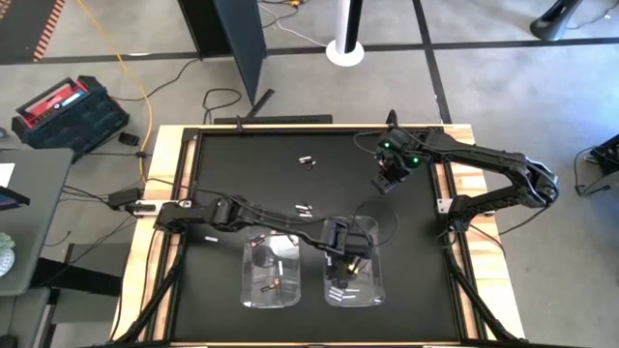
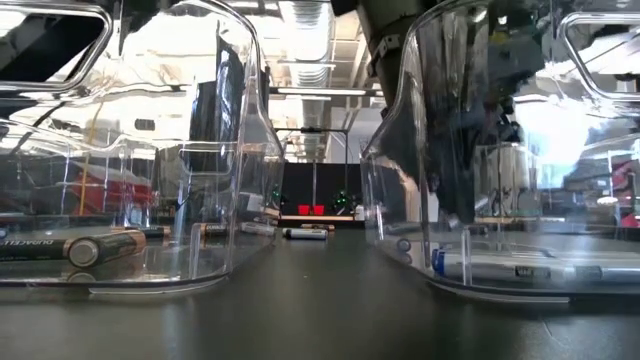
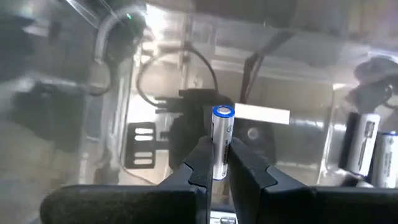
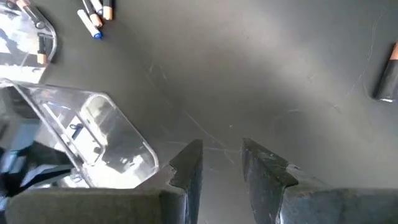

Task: Sort batteries
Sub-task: Put the white battery into the right transparent bin

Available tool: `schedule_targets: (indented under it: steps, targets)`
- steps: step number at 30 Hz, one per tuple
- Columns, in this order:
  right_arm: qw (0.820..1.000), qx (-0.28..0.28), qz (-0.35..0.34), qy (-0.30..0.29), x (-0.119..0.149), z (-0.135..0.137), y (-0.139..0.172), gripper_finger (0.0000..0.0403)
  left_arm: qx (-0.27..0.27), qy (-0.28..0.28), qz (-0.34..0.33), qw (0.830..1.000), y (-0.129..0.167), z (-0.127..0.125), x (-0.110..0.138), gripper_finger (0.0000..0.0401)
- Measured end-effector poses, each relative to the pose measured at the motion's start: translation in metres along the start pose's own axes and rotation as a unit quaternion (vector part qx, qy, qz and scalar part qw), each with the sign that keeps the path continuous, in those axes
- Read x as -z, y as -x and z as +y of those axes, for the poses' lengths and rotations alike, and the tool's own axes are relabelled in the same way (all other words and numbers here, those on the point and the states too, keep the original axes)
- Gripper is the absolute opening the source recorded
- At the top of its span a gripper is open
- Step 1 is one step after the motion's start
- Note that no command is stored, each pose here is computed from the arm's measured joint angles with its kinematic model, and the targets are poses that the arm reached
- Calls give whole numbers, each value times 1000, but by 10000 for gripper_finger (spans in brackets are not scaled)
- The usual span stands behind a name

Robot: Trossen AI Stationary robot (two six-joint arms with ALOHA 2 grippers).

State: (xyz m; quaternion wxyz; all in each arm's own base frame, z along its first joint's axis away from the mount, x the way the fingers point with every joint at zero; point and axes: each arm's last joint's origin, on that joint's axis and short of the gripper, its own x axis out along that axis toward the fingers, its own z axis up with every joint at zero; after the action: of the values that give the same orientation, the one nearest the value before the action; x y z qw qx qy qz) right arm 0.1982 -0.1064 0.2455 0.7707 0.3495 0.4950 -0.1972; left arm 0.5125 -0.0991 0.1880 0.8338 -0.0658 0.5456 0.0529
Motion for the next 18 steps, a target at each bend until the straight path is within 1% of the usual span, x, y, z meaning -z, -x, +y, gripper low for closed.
schedule_targets:
  steps: [4, 12, 18]
  targets:
    - [1000, 1, 2, 2, 0, 0, 0, 127, -11, 3, -6, 1000, 3, 2, -2, 28]
    - [1000, 1, 2, 4, 0, 0, 0, 127, -6, -1, -5, 1000, 4, -1, -1, 30]
    - [1000, 1, 2, 5, 0, 0, 0, 127, 5, -3, -1, 1000, 4, -2, -1, 62]
